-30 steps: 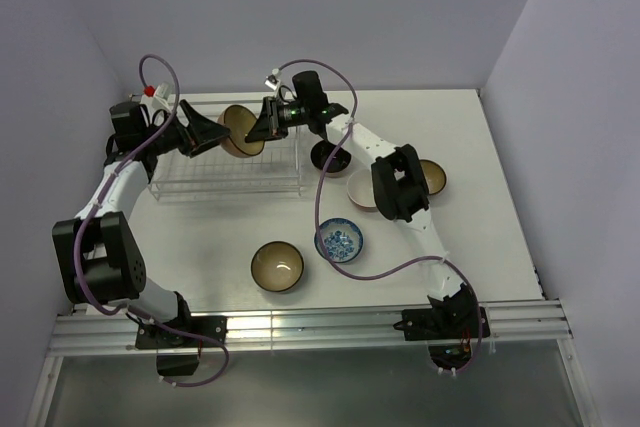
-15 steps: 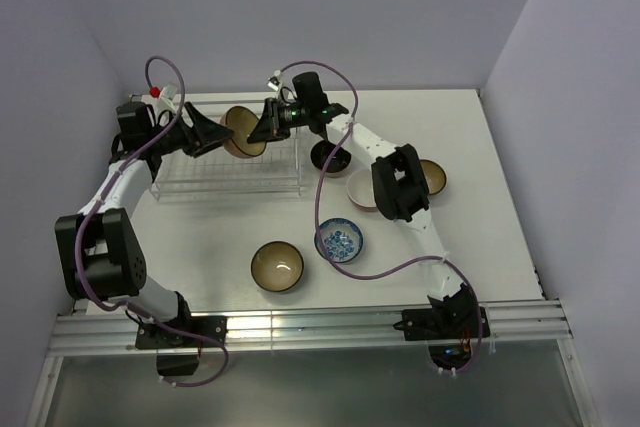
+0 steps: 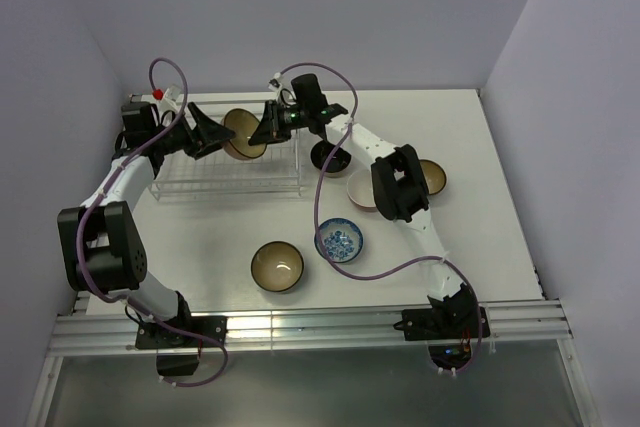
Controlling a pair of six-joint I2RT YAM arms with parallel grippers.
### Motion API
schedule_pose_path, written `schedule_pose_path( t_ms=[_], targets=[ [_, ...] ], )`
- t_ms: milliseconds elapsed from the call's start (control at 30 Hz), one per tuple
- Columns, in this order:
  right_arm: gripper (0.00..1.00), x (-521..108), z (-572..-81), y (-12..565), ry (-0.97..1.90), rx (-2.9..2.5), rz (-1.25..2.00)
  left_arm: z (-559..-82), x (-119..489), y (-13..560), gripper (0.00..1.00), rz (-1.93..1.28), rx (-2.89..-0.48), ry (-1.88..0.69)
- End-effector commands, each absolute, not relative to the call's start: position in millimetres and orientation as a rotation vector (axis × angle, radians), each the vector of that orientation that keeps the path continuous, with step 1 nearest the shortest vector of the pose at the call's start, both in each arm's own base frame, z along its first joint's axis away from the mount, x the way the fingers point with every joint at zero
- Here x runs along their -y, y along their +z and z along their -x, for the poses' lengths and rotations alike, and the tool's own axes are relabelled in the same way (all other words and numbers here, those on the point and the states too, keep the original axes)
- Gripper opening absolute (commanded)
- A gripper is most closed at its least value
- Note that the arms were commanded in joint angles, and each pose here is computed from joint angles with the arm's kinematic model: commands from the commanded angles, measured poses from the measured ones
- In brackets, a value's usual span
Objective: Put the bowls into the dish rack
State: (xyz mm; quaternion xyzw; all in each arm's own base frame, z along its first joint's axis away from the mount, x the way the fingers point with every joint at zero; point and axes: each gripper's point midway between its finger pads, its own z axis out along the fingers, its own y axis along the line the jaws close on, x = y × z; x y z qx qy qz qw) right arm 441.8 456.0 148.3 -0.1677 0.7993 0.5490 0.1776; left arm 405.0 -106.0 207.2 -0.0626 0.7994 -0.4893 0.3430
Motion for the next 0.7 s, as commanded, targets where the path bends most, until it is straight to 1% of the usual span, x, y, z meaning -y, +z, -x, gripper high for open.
schedule_pose_path(
  t_ms=[0, 100, 133, 200, 233, 267, 300, 333, 367, 400, 433, 667],
  targets=[
    [0.00, -464, -441, 184, 1.578, -2.134, 0.542, -407, 113, 226, 0.80, 0.071, -2.024, -1.281],
    [0.00, -464, -441, 183, 1.581, -2.135, 0.543, -404, 114, 228, 0.61, 0.058, -2.017, -1.290],
    [0.00, -464, -440, 184, 1.588, -2.133, 0.549, -404, 114, 231, 0.45, 0.049, -2.009, -1.298],
    [0.00, -465, -439, 184, 1.598, -2.126, 0.558, -404, 116, 233, 0.25, 0.048, -2.003, -1.322],
    [0.04, -465, -438, 185, 1.602, -2.126, 0.559, -405, 116, 235, 0.06, 0.049, -1.997, -1.323],
    [0.09, -465, -438, 184, 1.605, -2.126, 0.561, -407, 115, 234, 0.00, 0.065, -1.999, -1.316],
    [0.13, -464, -438, 186, 1.605, -2.124, 0.561, -408, 114, 235, 0.00, 0.075, -1.999, -1.307],
    [0.25, -465, -437, 185, 1.602, -2.127, 0.561, -410, 113, 238, 0.00, 0.074, -1.994, -1.298],
    [0.31, -464, -437, 186, 1.600, -2.121, 0.570, -411, 112, 239, 0.00, 0.086, -1.996, -1.288],
    [0.45, -463, -436, 185, 1.594, -2.133, 0.567, -414, 109, 240, 0.00, 0.099, -1.991, -1.260],
    [0.51, -462, -438, 186, 1.577, -2.129, 0.568, -415, 108, 240, 0.00, 0.113, -1.997, -1.243],
    [0.85, -460, -440, 187, 1.549, -2.134, 0.560, -433, 84, 228, 0.00, 0.243, -2.033, -1.073]
  ],
)
